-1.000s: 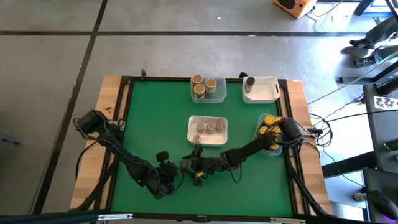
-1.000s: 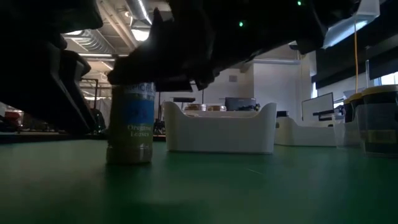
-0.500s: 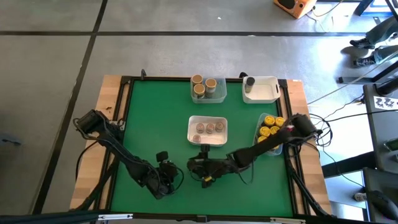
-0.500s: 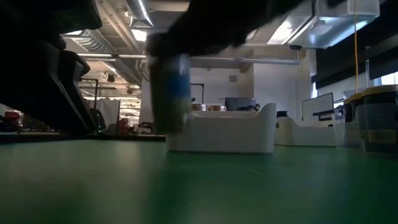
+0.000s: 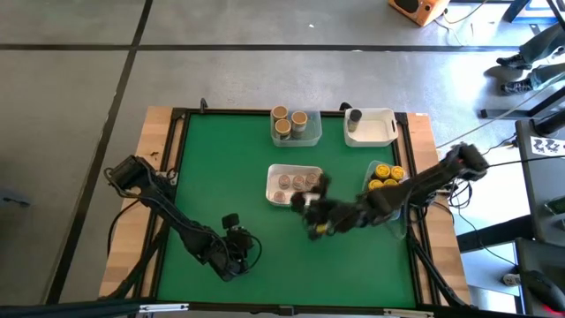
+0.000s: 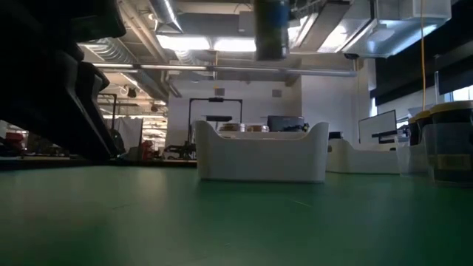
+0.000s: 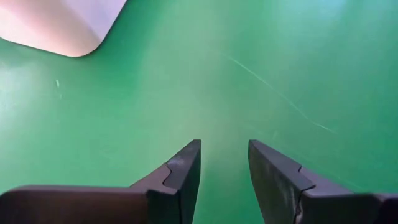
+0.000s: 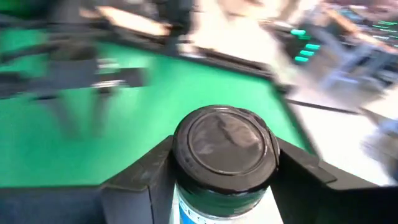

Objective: Sort spices by type
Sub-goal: Put the black seasoning bottle into the top white bin

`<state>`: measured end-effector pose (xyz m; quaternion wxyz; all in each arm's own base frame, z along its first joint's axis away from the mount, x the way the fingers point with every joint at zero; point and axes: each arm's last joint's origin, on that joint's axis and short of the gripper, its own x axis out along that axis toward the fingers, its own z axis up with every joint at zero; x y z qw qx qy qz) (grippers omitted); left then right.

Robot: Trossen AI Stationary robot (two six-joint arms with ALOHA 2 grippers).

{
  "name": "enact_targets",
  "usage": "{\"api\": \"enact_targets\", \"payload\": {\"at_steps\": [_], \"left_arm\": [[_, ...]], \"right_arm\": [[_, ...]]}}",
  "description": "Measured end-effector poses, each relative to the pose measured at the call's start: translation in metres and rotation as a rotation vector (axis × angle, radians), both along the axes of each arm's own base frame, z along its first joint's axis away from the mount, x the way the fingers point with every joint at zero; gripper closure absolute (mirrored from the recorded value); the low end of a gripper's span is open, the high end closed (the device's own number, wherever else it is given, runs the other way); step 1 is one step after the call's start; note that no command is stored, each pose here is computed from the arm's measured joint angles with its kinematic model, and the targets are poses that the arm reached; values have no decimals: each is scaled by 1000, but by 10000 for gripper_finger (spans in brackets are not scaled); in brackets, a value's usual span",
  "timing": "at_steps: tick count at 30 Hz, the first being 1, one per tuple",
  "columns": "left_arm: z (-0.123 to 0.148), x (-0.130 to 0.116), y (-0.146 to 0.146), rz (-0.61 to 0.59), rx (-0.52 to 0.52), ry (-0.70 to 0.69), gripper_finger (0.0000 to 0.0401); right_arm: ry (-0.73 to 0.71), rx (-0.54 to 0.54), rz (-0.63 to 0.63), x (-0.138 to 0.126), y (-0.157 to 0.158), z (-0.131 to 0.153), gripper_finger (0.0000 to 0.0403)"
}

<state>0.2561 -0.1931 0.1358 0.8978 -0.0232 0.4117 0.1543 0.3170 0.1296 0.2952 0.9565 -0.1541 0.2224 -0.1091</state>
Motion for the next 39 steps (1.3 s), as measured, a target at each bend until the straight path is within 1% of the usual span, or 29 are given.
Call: {"api": "enact_targets", "payload": {"at_steps": [5,9,12,15,19,22,26,31,34,36,39], "left_arm": [[0,0,1,11,28,-17,272],[1,0,2,21,47,-33,272],[1,1,3,26,50,-35,272],[1,3,5,37,51,-37,272],[1,4,6,44,49,-40,272],[1,5,6,43,48,-41,272],[1,4,7,33,61,-31,272],[1,4,7,21,71,-27,272],[1,5,7,21,75,-26,272],[1,5,8,26,74,-26,272],[1,5,9,39,65,-32,272]], "right_arm": [[-63,-53,-202,-28,-40,18,198],[-110,-59,-361,-47,-78,22,198],[-119,-56,-484,-57,-106,16,198],[-114,-38,-593,-64,-132,4,198],[-80,-21,-707,-69,-157,-17,198],[-60,-7,-781,-75,-171,-31,198],[-39,29,-783,-80,-174,-41,198],[-16,18,-786,-89,-173,-38,198],[-39,4,-825,-97,-177,-32,198],[-48,19,-833,-99,-181,-30,198],[-26,8,-892,-104,-193,-31,198]]}}
